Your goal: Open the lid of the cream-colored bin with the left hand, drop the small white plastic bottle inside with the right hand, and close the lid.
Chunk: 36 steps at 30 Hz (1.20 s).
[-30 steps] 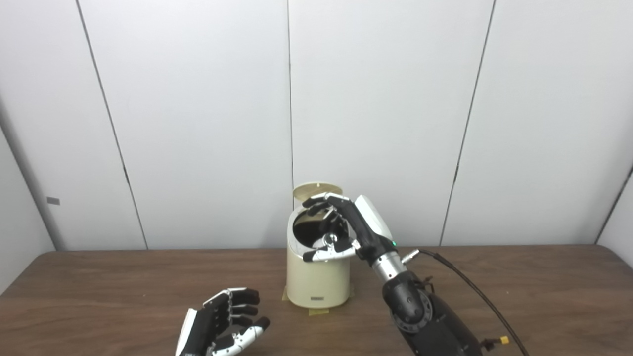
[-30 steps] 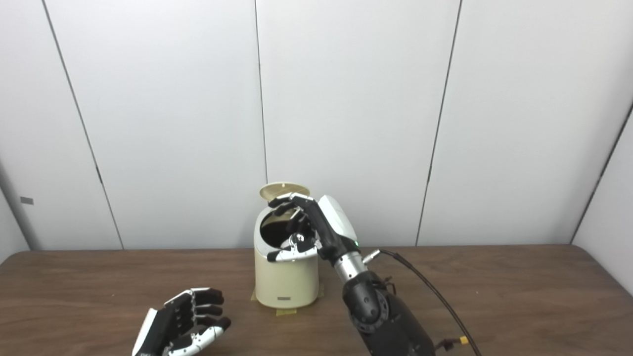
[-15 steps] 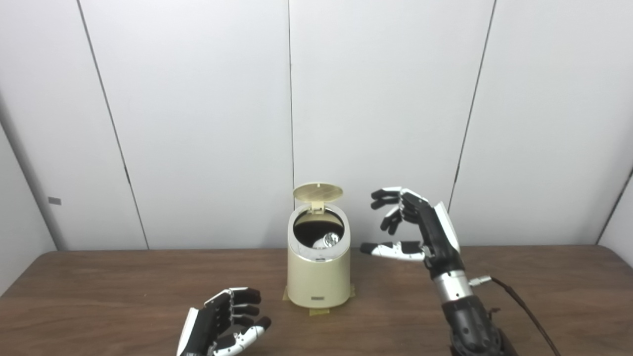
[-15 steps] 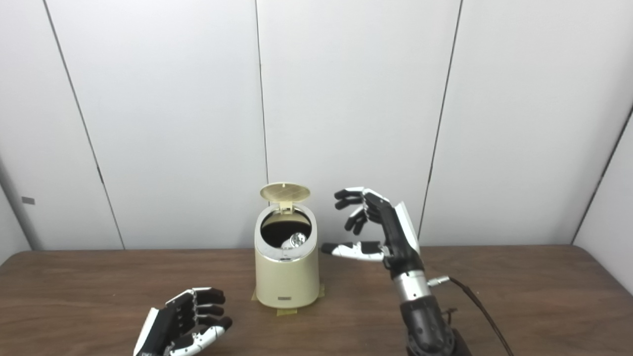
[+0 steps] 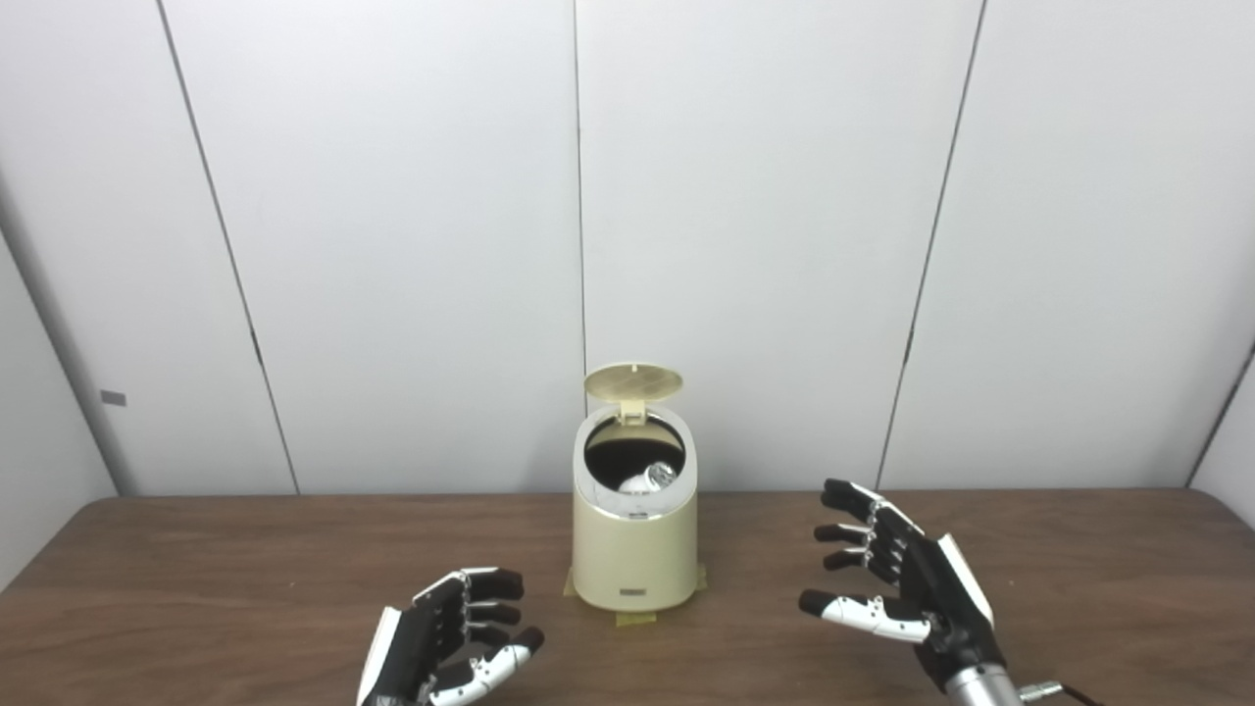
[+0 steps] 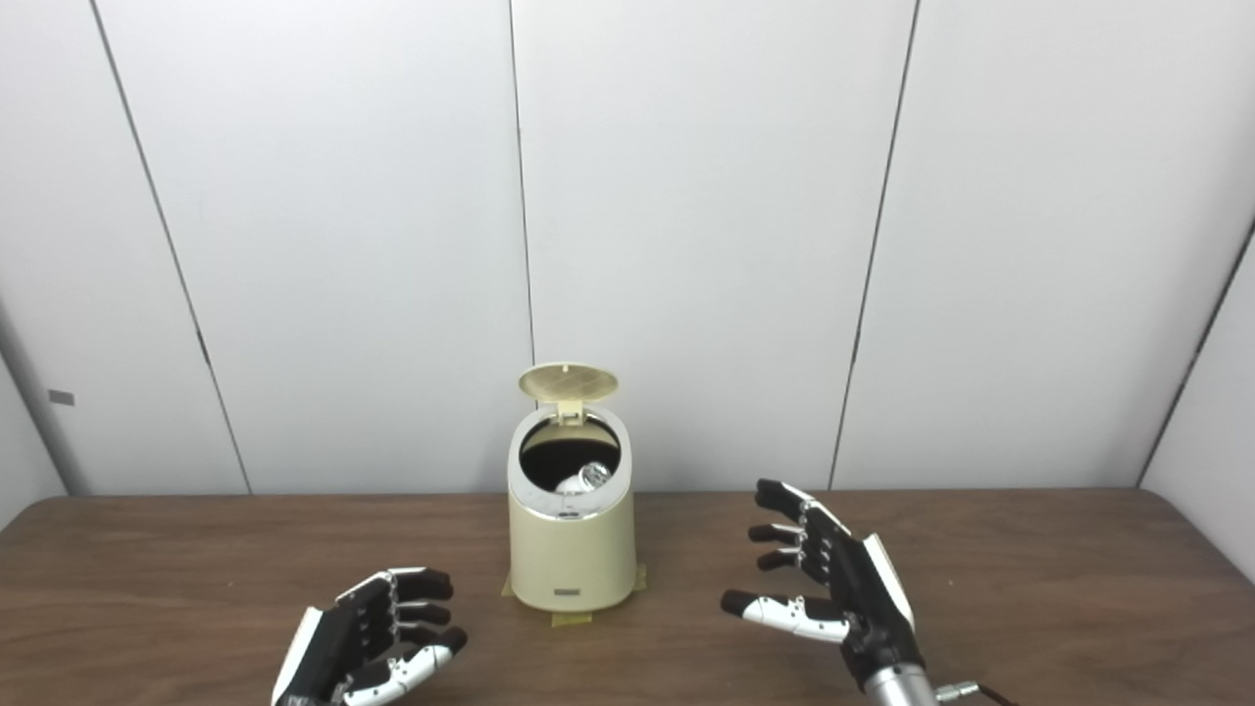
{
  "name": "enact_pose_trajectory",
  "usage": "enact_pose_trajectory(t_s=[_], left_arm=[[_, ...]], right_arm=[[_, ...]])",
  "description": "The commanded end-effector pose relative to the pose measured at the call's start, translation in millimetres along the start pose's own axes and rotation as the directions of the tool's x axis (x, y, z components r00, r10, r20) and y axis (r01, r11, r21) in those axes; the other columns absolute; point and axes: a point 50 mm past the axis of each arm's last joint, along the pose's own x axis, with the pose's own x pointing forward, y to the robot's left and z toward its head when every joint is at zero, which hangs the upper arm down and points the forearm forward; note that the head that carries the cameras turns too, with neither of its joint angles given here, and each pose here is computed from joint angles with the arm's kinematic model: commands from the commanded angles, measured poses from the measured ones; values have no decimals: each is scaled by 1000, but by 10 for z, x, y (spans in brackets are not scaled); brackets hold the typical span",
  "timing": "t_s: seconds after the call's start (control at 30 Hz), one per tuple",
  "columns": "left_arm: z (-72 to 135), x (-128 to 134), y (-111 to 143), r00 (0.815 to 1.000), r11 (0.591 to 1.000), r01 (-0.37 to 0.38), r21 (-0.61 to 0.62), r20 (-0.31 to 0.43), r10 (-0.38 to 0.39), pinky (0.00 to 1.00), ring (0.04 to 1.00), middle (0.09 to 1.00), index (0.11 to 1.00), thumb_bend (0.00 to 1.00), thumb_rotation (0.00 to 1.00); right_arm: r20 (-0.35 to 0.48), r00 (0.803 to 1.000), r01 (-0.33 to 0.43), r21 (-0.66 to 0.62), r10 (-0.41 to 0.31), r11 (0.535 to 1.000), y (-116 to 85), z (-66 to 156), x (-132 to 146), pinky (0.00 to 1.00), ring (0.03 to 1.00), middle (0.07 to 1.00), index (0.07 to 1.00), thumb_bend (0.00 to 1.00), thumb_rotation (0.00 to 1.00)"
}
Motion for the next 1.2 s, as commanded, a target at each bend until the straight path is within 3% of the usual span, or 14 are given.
enact_pose_trajectory(t_s=[0.0,0.23,0.37,0.47,0.57,0.7,0.83,1.03,1.17], left_arm=[[221,126,12,995,1000,0,5,100,0,555,629,682,664,632,0],[241,121,43,991,1000,-3,9,131,2,552,634,695,693,648,12],[376,193,102,981,999,9,44,195,-17,626,747,796,807,730,219],[651,399,174,963,995,31,97,264,-56,722,833,867,875,796,349],[906,630,194,948,989,45,138,308,-86,761,864,888,886,846,407],[1290,998,165,923,976,74,205,356,-145,752,885,898,890,918,392],[1555,1265,89,912,957,97,273,361,-195,788,903,912,902,961,368],[1791,1617,-52,899,923,102,372,362,-245,778,912,922,910,1000,420],[1851,1790,-146,899,909,125,397,342,-273,848,922,904,808,1000,418]], right_arm=[[107,994,9,42,-13,999,-1,129,81,563,711,831,822,876,191],[87,995,34,81,-41,996,59,26,-7,578,721,837,824,876,204],[89,995,42,89,-50,995,73,38,-27,575,713,834,830,870,193],[103,994,39,87,-48,995,54,17,-26,559,692,822,830,865,196],[106,993,40,88,-49,995,62,18,-10,553,692,812,822,873,196],[105,993,39,78,-47,996,76,34,-6,564,693,814,826,880,222],[106,993,36,86,-45,996,84,48,-8,569,699,814,825,879,219],[113,992,38,80,-47,996,111,83,-2,564,700,812,823,867,212],[108,993,46,78,-55,996,116,71,7,566,690,808,819,870,208]])
